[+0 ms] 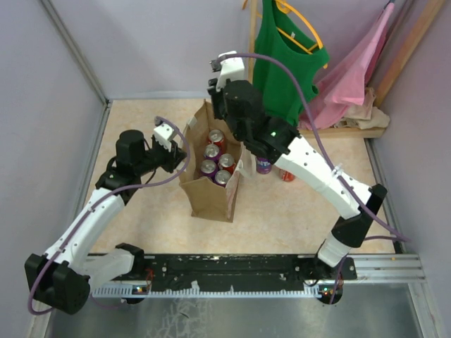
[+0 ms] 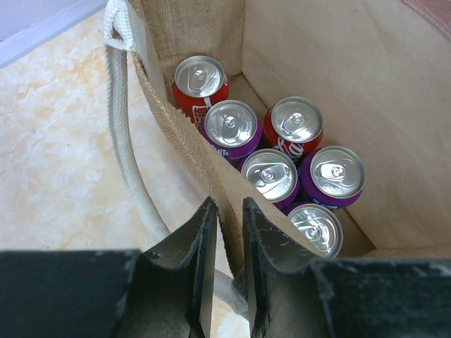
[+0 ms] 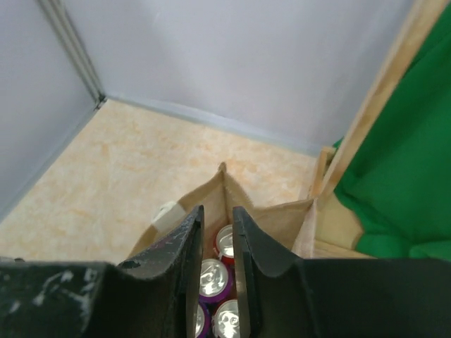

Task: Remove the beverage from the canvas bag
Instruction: Take out the drink from the canvas bag.

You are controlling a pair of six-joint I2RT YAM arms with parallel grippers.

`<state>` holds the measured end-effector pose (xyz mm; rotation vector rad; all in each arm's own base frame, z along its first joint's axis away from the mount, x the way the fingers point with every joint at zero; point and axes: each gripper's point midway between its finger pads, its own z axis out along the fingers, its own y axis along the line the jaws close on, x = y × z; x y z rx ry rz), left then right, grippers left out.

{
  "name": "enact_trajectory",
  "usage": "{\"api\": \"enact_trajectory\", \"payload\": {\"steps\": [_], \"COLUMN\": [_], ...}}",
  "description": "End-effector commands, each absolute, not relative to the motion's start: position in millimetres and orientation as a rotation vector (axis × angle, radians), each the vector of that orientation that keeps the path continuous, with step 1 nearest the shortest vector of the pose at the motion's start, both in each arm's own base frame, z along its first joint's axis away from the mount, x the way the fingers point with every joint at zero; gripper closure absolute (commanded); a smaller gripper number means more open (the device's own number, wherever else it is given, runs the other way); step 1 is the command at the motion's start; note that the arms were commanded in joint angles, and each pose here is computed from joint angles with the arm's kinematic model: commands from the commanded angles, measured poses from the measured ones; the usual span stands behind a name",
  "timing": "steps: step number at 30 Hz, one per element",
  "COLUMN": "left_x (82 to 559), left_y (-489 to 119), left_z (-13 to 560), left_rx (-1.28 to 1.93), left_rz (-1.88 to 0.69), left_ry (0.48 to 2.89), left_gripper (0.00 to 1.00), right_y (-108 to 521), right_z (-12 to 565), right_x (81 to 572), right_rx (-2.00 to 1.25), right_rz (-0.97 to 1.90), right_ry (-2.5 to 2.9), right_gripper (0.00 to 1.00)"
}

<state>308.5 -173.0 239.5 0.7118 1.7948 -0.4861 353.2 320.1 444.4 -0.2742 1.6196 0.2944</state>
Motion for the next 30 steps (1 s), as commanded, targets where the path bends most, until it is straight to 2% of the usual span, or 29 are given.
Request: {"api": "enact_trajectory", "payload": {"steps": [1, 3, 8, 10, 23, 30], "left_x": [297.1, 296.0, 295.4, 295.4, 301.8, 304.3], "left_y": [-177.2, -177.9, -178.6, -179.0, -177.8, -177.6], "left_z": [238.5, 238.5, 242.2, 241.8, 239.3, 235.3], "left_rx": [0.731, 0.734, 0.733, 0.735, 0.713, 0.713], "left_rz": [-0.538, -0.544, -0.547, -0.550, -0.536, -0.533], "left_ry": [1.791, 1.787, 1.766, 1.764, 1.790, 1.810], "left_gripper": [0.73, 0.73, 0.73, 0.73, 0.73, 0.73], "right_y": [346.8, 362.2, 374.5, 376.3, 356.1, 358.5], "right_z": [430.7, 397.3, 337.9, 319.9, 239.2, 207.3], "right_x": [337.7, 340.9, 341.2, 342.1, 375.8, 398.4], "right_rx": [-0.350, -0.383, -0.417, -0.435, -0.388, -0.392], "right_rz": [0.397, 0.402, 0.375, 0.346, 0.322, 0.338], "right_ry": [1.690, 1.767, 1.923, 1.974, 2.203, 2.257], "right_gripper": [0.73, 0.68, 0.43, 0.37, 0.37, 0.30]}}
